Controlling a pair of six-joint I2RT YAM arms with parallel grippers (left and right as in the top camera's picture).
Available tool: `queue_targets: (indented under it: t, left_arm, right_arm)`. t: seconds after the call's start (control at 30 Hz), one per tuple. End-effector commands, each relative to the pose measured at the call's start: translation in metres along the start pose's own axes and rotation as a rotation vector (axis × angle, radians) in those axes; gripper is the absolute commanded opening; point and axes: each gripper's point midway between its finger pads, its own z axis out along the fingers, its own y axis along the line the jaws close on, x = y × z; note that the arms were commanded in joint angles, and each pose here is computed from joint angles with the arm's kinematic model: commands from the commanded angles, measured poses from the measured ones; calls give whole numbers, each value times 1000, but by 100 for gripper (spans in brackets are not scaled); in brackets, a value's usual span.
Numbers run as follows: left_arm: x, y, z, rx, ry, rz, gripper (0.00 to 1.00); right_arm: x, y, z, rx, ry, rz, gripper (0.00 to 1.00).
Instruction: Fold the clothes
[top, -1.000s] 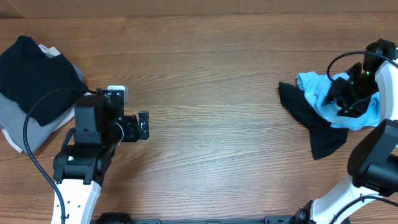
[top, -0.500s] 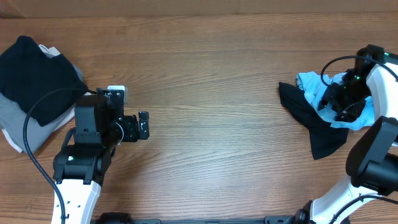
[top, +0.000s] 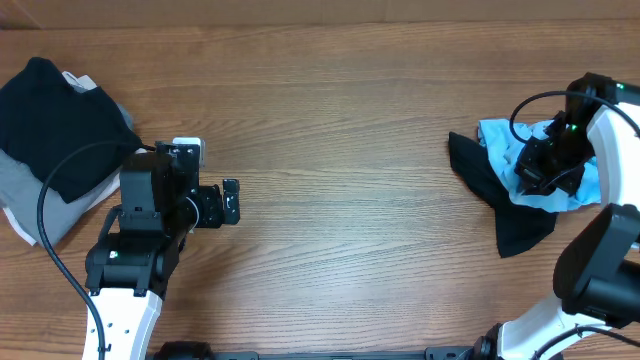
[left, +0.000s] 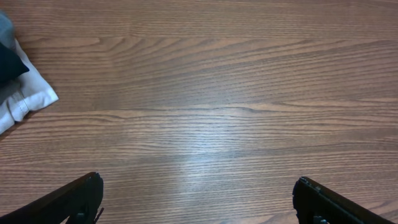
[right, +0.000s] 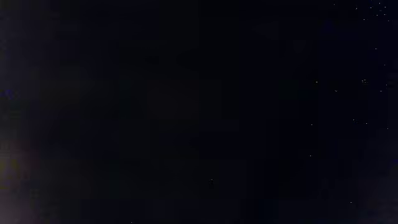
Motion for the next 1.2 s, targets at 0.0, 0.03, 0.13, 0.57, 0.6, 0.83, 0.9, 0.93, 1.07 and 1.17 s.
queue_targets:
  t: [0.0, 0.03, 0.13, 0.57, 0.6, 0.83, 0.9, 0.93, 1.07, 1.17]
  left_arm:
    - [-10, -5, -5, 19, -24, -2, 100]
    - [-10, -5, -5, 19, -24, -2, 100]
    - [-10, -5, -5, 18, -25, -2, 100]
    - [-14, -7, -5, 27, -42, 0, 100]
    - [-14, -7, -5, 27, -42, 0, 100]
    - [-19, -17, -6, 85, -59, 5, 100]
    - [-18, -17, -6, 85, -56, 5, 100]
    - [-18, -17, -6, 85, -55, 5, 100]
    - [-18, -17, -6, 86, -58, 5, 100]
    - [-18, -17, -6, 86, -59, 5, 100]
  right_arm:
    - [-4, 10, -42, -57, -114, -17, 5]
    - [-2, 14, -49, -83, -125, -25, 5]
    - [10, 46, -73, -261, -138, -181, 4]
    - [8, 61, -168, -332, -414, -391, 7]
    - [6, 60, -168, -327, -414, -343, 4]
    - [-10, 99, -263, -580, -733, -431, 4]
    - [-19, 82, -320, -559, -930, -276, 4]
    - [-18, 74, -347, -548, -1025, -222, 4]
    - [10, 42, -430, -464, -1345, -111, 4]
    - [27, 40, -458, -455, -1452, -152, 4]
